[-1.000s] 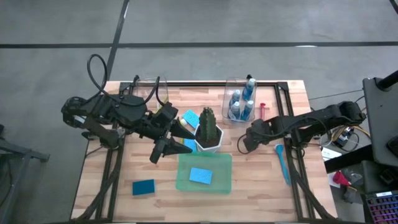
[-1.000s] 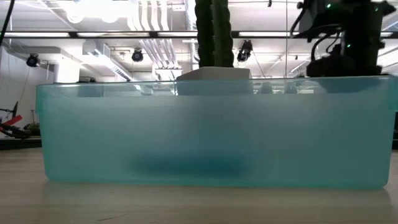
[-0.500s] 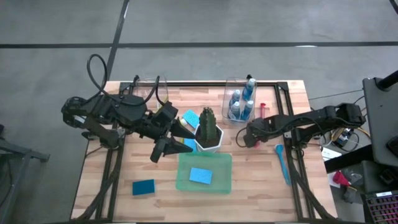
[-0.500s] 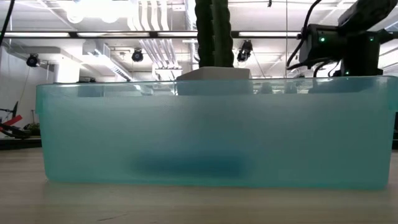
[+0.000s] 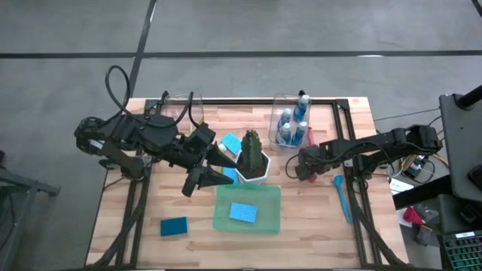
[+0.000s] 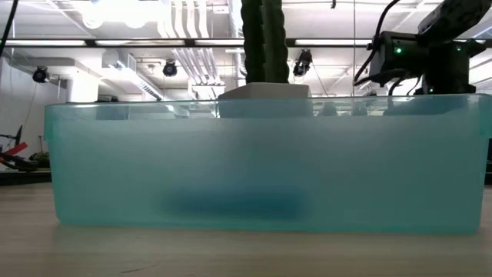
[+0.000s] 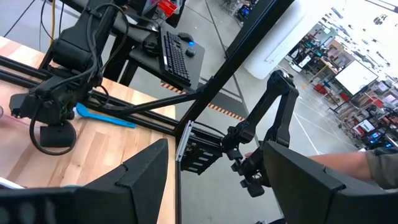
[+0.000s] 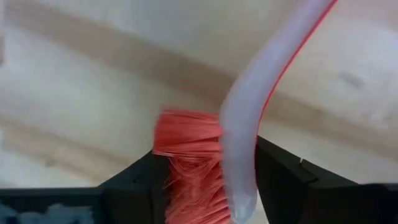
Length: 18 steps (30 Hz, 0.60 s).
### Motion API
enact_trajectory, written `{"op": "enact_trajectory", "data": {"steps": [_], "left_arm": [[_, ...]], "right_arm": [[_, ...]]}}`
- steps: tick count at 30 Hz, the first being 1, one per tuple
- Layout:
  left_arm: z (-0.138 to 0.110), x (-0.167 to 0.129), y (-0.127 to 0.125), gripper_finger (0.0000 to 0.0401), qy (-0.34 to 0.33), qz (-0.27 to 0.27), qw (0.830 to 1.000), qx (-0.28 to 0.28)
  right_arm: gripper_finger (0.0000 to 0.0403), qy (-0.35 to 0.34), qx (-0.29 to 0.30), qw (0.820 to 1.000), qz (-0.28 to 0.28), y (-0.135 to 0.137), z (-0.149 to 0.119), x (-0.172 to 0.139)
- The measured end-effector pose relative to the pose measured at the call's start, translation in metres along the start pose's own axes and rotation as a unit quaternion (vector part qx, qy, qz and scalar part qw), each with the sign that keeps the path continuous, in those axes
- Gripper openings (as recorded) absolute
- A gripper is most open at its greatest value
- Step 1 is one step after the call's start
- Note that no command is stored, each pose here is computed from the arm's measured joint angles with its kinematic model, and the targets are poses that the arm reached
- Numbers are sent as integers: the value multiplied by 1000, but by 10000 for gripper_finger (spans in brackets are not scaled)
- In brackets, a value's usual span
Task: Pick & Place Kitchen Sink Supplies
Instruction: Put the pink dish brush into the left transparent bin
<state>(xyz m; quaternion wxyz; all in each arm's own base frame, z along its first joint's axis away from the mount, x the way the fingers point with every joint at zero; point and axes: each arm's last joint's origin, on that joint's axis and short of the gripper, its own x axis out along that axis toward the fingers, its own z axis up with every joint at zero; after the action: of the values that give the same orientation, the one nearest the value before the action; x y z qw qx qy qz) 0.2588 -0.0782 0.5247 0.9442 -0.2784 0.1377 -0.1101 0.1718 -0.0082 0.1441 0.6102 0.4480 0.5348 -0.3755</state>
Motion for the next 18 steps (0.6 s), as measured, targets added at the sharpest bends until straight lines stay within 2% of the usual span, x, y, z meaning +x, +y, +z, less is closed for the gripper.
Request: {"op": "enact_trajectory", "data": {"steps": [6, 9, 12, 18], "left_arm": [[0, 0, 0, 255, 0, 0, 1000, 0], [0, 0, 0, 255, 0, 0, 1000, 0], [0, 0, 0, 255, 0, 0, 1000, 4], [0, 0, 0, 255, 0, 0, 1000, 8]], "right_arm": [[165, 81, -21, 995, 51, 10, -3, -8], [164, 138, -35, 986, 88, 15, -5, -15], [164, 165, -48, 978, 120, 23, -6, -25], [159, 169, -34, 980, 104, 27, -5, -51]]}}
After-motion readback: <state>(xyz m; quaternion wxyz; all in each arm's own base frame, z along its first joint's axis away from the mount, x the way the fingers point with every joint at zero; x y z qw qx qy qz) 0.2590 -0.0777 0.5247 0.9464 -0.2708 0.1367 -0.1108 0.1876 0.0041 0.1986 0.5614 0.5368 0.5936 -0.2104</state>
